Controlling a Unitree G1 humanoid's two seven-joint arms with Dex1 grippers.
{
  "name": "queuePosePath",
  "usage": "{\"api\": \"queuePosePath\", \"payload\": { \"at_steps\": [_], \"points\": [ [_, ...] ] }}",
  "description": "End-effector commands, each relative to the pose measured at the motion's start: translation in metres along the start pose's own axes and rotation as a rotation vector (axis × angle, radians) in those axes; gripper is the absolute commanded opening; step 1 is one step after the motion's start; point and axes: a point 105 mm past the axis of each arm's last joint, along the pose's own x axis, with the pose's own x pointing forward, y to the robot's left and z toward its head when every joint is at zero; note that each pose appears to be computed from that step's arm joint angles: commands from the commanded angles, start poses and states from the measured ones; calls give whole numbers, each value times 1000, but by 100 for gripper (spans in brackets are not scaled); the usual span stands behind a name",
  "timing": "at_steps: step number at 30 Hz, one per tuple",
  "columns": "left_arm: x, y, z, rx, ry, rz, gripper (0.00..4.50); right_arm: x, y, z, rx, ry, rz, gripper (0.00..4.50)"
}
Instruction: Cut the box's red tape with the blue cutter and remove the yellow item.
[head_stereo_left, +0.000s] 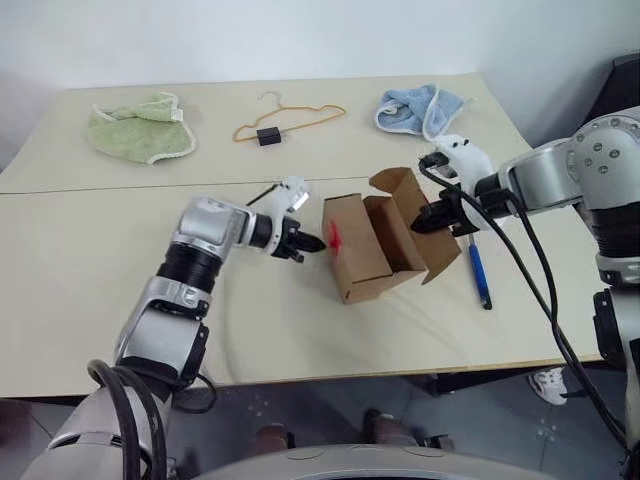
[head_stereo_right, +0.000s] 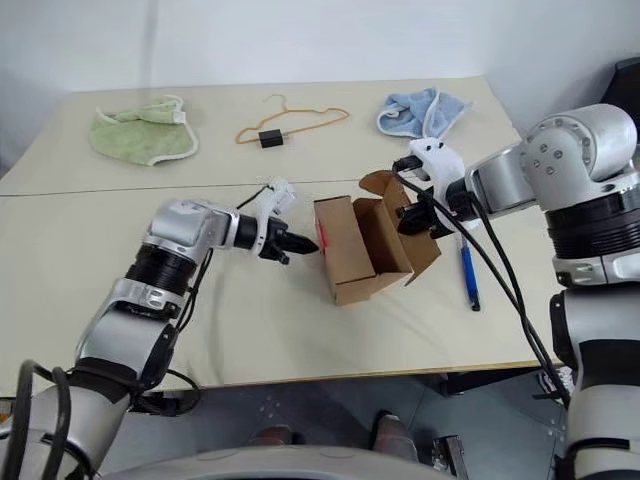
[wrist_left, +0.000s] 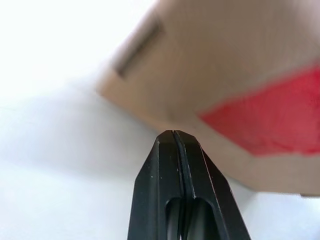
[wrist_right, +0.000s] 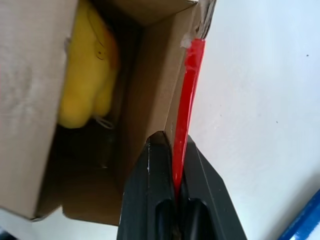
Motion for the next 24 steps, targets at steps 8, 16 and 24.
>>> {"api": "queuePosePath", "payload": {
  "at_steps": [8, 16, 24],
  "points": [
    [-24, -86, 62, 99, -140, -397, 0, -9, 8, 5, -70, -7, -50, 3],
    [-5, -75, -3, 38, 71, -361, 0, -12, 9, 4, -67, -15, -57, 3],
    [-12, -29, -55, 32, 234, -189, 0, -19, 4, -4, -41, -15, -59, 3]
  ]
}}
